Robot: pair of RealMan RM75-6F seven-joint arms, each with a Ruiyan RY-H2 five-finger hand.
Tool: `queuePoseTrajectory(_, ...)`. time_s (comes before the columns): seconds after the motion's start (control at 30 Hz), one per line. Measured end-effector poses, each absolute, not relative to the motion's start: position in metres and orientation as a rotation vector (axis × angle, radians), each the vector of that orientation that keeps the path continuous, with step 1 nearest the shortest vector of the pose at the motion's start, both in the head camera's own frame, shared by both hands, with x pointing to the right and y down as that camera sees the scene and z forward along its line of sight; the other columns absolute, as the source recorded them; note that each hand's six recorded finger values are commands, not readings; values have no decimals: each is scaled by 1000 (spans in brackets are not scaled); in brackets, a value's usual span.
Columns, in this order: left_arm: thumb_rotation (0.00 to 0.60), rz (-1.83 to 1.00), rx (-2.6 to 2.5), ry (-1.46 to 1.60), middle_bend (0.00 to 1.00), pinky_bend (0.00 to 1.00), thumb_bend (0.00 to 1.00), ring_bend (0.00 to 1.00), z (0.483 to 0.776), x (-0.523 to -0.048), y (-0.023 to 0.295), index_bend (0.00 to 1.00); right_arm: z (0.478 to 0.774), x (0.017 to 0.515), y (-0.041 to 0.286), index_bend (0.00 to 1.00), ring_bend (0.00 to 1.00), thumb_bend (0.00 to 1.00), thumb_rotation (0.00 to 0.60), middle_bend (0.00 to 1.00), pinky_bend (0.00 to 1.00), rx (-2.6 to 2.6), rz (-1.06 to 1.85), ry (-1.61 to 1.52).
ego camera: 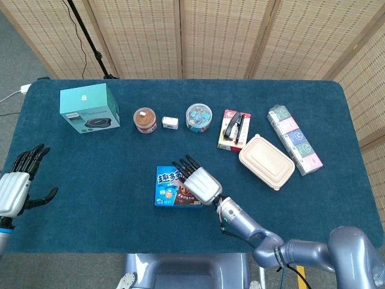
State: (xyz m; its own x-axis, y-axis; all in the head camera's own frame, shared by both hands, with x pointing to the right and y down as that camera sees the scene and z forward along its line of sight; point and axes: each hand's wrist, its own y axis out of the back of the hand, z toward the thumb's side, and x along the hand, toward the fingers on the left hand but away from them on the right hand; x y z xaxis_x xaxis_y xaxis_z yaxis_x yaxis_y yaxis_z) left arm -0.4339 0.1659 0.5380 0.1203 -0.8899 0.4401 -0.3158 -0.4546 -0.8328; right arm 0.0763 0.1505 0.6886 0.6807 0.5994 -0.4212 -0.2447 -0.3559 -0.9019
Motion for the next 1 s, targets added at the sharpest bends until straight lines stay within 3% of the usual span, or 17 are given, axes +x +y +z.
queuePoseTrajectory(0.63,600,-1334,-1847,1168,0,0,283,0,537,-435,167,0,686,74,161,412,0,1000,600,0,0,-1730,871,-272)
queuePoseTrajectory(1.0,600,-1334,-1849,1170,0,0,283,0,537,-436,167,0,694,80,147,412,0,1000,600,0,0,-1696,922,-272)
